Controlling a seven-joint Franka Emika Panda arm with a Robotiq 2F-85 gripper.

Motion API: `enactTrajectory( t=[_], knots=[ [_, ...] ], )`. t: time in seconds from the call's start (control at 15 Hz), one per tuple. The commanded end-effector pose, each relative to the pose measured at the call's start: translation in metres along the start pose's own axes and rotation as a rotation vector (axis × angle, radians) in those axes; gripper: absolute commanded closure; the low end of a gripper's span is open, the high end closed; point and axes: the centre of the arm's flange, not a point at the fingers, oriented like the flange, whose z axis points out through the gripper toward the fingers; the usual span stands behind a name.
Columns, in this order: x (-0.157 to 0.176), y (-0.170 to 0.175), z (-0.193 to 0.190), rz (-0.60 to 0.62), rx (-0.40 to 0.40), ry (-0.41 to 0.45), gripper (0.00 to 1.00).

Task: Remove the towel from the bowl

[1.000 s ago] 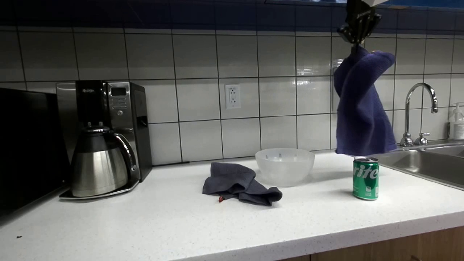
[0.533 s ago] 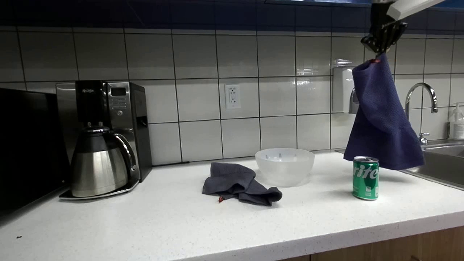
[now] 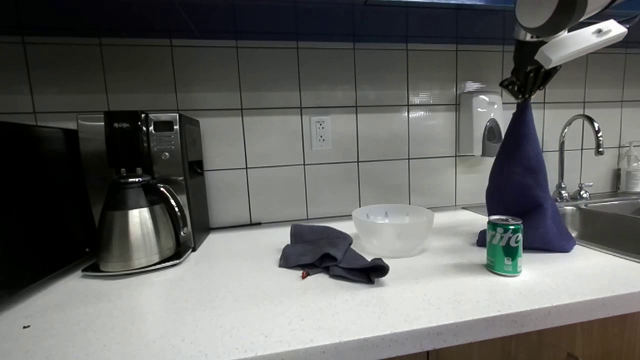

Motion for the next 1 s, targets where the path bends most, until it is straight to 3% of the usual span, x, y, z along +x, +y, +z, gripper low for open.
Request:
enactTrajectory(
  t=[0.0, 0.73, 0.8, 0.93],
  knots=[
    [-0.007, -0.010, 0.025, -0.009, -0.002, 0.009, 0.99],
    [-0.036, -0.027, 0.065, 0.000, 0.019, -0.099, 0.99],
    [-0.039, -0.027, 0.066, 0.000, 0.027, -0.114, 0.72],
    [-0.042, -0.032, 0.064, -0.015, 0.040, -0.139, 0.65]
  ],
)
